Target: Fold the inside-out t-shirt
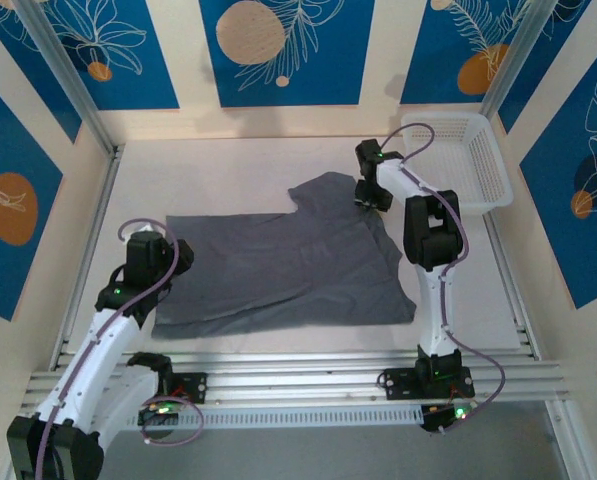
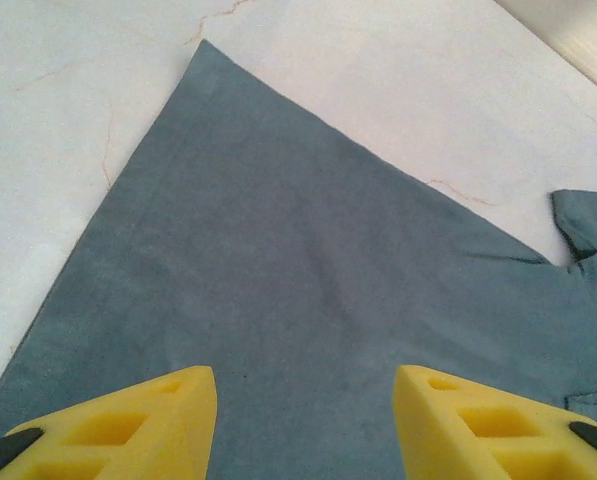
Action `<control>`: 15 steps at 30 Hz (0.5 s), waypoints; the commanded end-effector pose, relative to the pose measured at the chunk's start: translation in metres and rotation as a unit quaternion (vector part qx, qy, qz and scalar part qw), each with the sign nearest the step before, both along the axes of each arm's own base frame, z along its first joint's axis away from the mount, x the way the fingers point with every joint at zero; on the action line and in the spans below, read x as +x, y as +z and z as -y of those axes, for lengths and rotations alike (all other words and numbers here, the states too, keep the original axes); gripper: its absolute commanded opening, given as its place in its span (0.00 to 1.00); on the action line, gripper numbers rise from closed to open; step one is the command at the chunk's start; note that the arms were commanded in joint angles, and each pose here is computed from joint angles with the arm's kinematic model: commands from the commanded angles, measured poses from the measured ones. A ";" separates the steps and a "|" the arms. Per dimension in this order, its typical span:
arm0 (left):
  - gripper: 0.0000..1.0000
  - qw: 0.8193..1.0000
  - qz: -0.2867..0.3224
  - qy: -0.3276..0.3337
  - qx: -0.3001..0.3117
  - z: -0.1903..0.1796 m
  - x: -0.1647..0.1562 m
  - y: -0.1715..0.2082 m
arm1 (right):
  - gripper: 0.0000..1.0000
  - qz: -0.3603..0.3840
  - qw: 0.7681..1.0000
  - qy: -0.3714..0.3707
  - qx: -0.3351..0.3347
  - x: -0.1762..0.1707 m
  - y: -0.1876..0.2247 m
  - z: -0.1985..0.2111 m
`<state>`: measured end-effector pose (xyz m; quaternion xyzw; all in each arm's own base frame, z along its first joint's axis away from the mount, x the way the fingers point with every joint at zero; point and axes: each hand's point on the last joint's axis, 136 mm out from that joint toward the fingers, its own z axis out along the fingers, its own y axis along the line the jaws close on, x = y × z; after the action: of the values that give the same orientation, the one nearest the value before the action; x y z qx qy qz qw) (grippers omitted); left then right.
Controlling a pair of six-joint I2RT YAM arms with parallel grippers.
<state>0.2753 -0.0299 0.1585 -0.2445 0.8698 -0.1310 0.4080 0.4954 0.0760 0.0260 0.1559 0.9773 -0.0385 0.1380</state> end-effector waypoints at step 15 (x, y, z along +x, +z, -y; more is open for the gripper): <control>0.53 0.997 -0.028 -0.069 0.028 0.014 0.009 -0.006 | 0.06 -0.022 0.998 0.053 0.028 0.009 0.003 -0.020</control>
<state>0.2754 -0.0327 0.1464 -0.2285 0.8835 -0.1231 0.3900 0.5057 0.0903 0.0246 0.1247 0.9842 -0.0122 0.1253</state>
